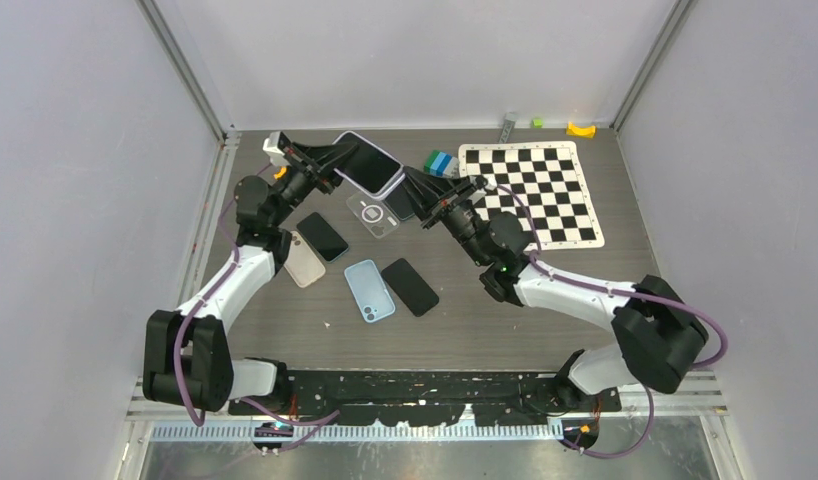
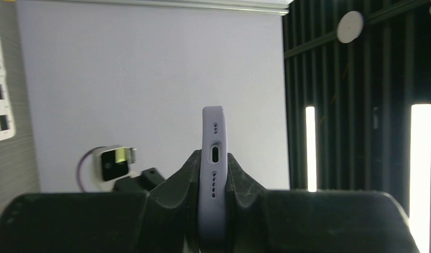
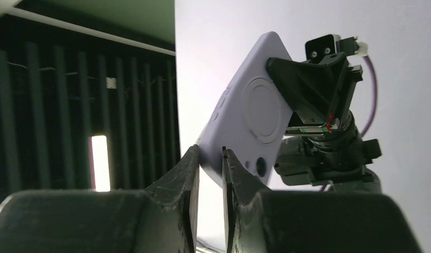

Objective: Take the phone out of the phone case
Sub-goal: Remove the phone case from the phone.

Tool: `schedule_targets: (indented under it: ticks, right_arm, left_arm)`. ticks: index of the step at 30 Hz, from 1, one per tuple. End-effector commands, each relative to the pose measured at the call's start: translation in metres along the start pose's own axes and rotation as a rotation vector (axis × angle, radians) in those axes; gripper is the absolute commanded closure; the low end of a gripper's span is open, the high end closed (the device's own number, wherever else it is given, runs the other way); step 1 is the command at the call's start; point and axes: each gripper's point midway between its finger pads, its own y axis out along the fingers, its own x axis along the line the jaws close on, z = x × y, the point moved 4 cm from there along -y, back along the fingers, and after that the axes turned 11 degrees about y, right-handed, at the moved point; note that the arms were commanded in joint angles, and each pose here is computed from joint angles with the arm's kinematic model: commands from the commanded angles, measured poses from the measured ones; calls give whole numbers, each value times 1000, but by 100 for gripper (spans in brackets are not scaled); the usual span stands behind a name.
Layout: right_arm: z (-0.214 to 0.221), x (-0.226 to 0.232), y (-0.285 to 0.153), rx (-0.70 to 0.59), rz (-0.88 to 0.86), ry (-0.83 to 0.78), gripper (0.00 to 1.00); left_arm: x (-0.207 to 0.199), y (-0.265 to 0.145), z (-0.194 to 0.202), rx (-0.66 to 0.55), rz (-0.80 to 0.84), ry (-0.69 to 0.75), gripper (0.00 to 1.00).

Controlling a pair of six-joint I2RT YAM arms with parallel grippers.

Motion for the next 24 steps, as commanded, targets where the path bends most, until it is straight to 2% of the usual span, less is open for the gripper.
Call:
schedule_targets:
  ticks: [1,8,13,15,16,17,18,20,21,24]
  right_arm:
    - [-26,-27,5,-63,57,182,99]
    - [-23,-34,12,-44,97,184,99]
    - [-22,-37,9,-72,191,-13,97]
    - [-17,-28,6,-73,205,-146,84]
    - [-9,-13,3,-63,180,-193,68]
    - [-9,-10,1,-71,188,-299,61]
    - [-3,2,-3,-68,189,-409,48]
    - [2,17,-12,-85,206,-563,31]
    - [8,31,-12,-90,181,-609,25]
    - [24,69,-25,-92,136,-802,19]
  left_arm:
    - [-107,-19,23,46,383,25,100]
    - [-113,-20,23,41,406,29,100]
    - [-109,-19,21,30,400,19,100]
    - [-104,-19,20,23,388,9,100]
    - [-101,-19,20,21,379,5,100]
    - [-97,-18,19,20,365,-3,100]
    - [-92,-18,18,17,349,-14,100]
    - [-81,-17,17,14,314,-42,100]
    - [-74,-16,16,12,292,-60,100]
    - [-54,-17,13,4,241,-102,100]
